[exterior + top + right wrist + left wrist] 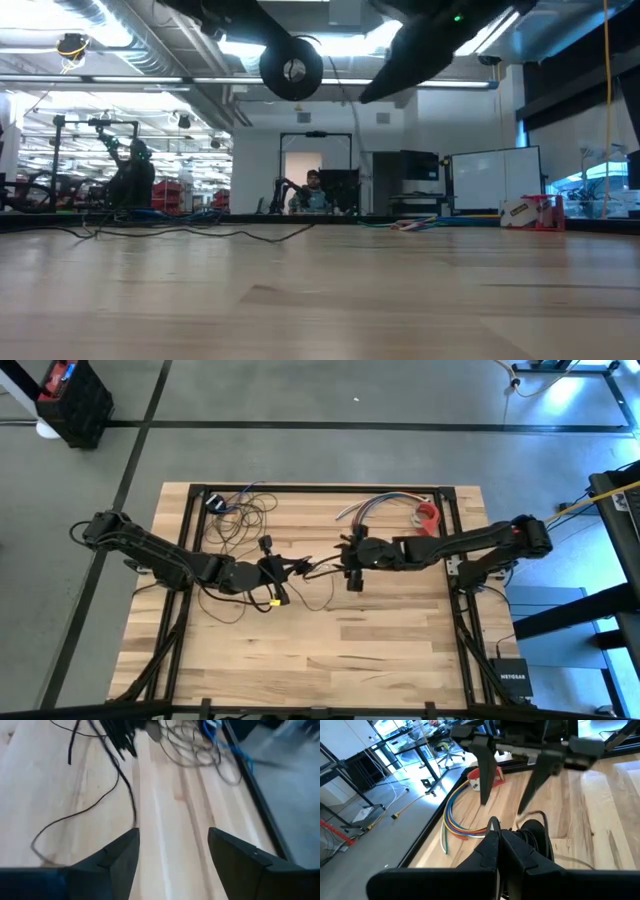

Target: Coiling cords

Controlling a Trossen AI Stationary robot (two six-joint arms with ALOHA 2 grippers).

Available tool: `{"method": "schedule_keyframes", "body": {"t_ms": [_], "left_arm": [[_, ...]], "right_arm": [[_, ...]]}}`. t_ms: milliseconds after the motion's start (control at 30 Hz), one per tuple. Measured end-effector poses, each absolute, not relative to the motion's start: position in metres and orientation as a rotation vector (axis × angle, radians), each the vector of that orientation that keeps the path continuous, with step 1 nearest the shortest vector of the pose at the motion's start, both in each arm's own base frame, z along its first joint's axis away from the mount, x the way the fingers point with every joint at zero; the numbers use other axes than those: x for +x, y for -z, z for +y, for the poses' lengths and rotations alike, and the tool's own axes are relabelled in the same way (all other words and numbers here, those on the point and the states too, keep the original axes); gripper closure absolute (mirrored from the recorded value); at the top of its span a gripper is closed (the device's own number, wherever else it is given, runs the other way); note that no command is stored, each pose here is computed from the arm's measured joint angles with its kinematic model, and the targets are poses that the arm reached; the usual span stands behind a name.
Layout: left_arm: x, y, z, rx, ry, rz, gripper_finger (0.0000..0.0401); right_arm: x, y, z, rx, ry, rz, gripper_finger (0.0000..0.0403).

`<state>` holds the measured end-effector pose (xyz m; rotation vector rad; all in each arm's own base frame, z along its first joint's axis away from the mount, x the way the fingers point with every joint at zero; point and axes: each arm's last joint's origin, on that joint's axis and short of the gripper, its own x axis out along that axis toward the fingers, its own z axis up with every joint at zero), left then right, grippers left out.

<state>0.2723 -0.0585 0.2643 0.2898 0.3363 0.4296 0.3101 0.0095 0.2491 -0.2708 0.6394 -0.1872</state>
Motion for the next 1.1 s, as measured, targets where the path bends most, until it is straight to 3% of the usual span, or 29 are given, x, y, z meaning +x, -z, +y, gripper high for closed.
{"method": "schedule_keyframes", "body": {"t_ms": [267, 633, 767, 1100], "left_arm": [[0.272, -0.264, -0.058, 0.290, -0.430, 0.337, 0.0399], [0.272, -0.264, -0.058, 0.293, -0.430, 0.341, 0.0394], [0.272, -0.264, -0.058, 0.292, -0.430, 0.340, 0.0394], [0.272, -0.264, -0.058, 0.290, -0.430, 0.338, 0.0394]], "right_arm": [[0.304, -0.235, 0.015, -0.060, 0.067, 0.772, 0.0165], [0.333, -0.193, 0.018, -0.037, 0.024, 0.796, 0.0172], [0.333, -0.193, 0.018, -0.037, 0.024, 0.796, 0.0216], [0.335, -0.194, 0.017, -0.077, 0.022, 0.777, 0.0391]]}}
